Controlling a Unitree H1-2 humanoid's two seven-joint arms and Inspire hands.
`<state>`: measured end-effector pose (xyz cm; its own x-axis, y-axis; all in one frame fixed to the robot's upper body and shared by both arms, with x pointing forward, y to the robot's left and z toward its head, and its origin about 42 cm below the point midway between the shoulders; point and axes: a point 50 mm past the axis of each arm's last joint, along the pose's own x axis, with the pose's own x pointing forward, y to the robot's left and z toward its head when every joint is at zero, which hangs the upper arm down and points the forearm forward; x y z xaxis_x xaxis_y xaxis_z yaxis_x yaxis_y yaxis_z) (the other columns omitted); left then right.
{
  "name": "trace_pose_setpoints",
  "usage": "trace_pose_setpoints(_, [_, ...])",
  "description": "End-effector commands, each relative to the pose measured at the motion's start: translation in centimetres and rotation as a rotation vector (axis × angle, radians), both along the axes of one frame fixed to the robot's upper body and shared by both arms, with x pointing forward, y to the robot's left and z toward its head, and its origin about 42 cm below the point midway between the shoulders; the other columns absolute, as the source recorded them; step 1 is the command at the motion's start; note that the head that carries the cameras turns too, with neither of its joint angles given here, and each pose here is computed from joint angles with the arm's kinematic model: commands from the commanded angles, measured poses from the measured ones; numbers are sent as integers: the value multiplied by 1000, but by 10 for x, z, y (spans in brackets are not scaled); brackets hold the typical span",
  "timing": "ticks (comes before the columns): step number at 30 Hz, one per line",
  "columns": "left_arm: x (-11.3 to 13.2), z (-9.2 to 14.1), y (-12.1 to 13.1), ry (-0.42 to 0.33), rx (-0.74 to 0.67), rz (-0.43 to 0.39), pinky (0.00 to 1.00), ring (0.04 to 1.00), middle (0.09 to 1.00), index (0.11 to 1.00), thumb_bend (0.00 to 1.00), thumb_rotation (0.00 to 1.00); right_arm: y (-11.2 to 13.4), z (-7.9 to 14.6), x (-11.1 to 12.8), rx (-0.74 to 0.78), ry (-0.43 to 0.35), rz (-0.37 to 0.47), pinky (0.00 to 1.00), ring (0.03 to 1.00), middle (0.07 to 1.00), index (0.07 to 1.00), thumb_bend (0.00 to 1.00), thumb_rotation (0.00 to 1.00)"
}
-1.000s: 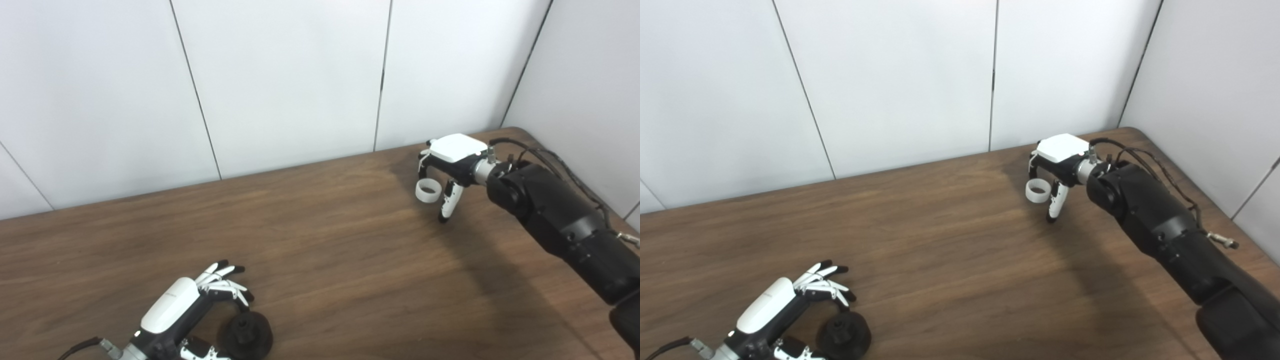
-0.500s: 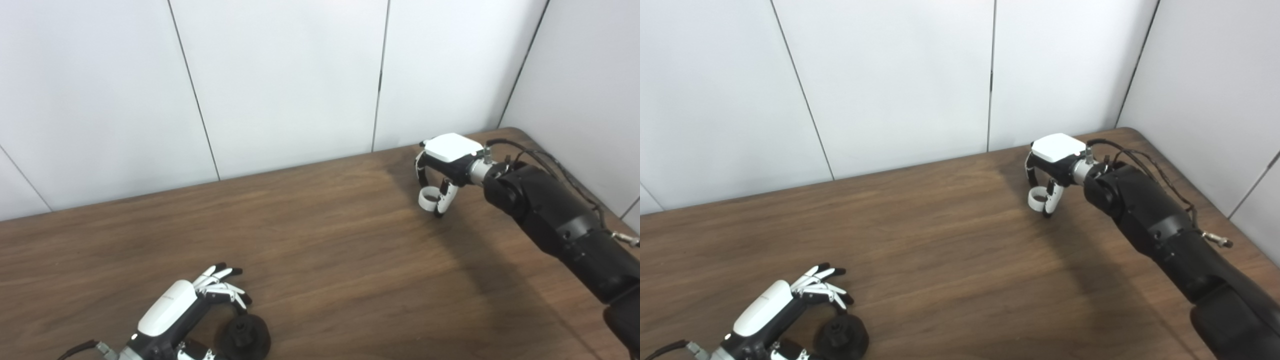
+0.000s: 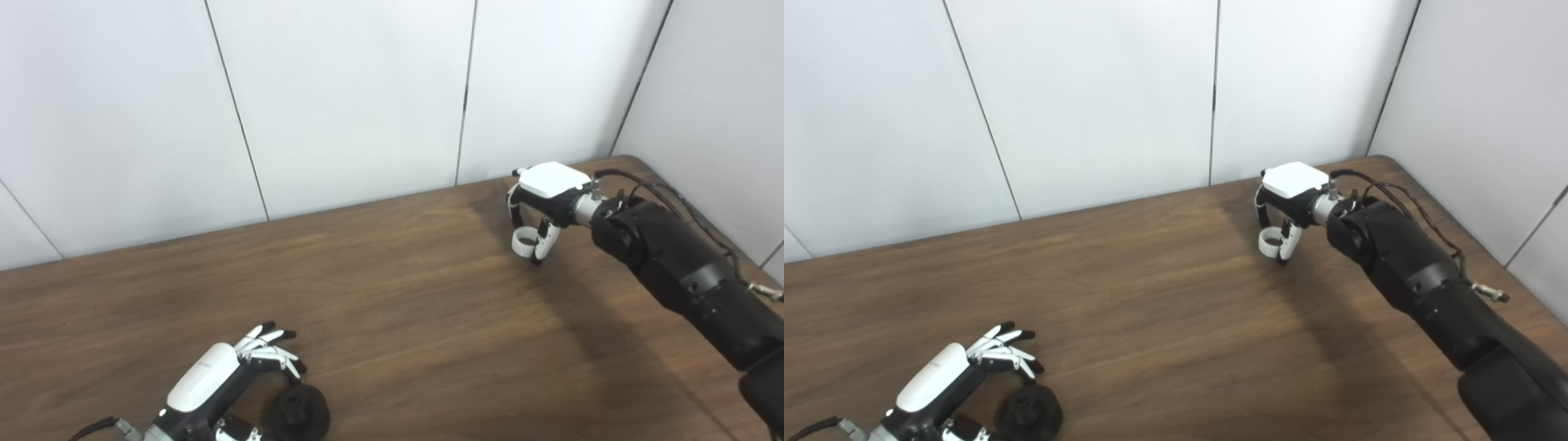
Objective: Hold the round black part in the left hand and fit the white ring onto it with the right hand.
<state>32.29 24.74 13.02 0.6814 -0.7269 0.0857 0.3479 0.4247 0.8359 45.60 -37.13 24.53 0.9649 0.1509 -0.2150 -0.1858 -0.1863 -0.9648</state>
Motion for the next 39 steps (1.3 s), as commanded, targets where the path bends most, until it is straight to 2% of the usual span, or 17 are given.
trace_pose_setpoints(1, [9,10,4,-41,-2,10,1000,905,679,482,523,58,2,33,6,-12,-92,29,1000,1000,826,485,525,140])
trace_pose_setpoints(10, [16,-3,1,-16,27,21,1000,911,677,482,523,57,30,60,4,-24,-169,148,1000,1000,822,484,526,142])
trace_pose_setpoints(17, [16,-12,-1,-6,43,27,1000,910,677,482,524,56,55,80,1,-26,-195,220,1000,1000,834,484,525,143])
trace_pose_setpoints(24, [18,-15,-2,-7,55,26,1000,908,681,482,524,56,83,95,-7,-14,-231,336,1000,1000,827,483,526,142])
trace_pose_setpoints(31, [17,-16,-8,-2,72,14,1000,913,685,483,524,56,121,105,-25,35,-258,505,1000,1000,824,483,526,143])
trace_pose_setpoints(39, [16,-15,-17,-11,101,-18,1000,918,680,482,524,57,174,117,-57,130,-276,741,1000,1000,811,482,526,143])
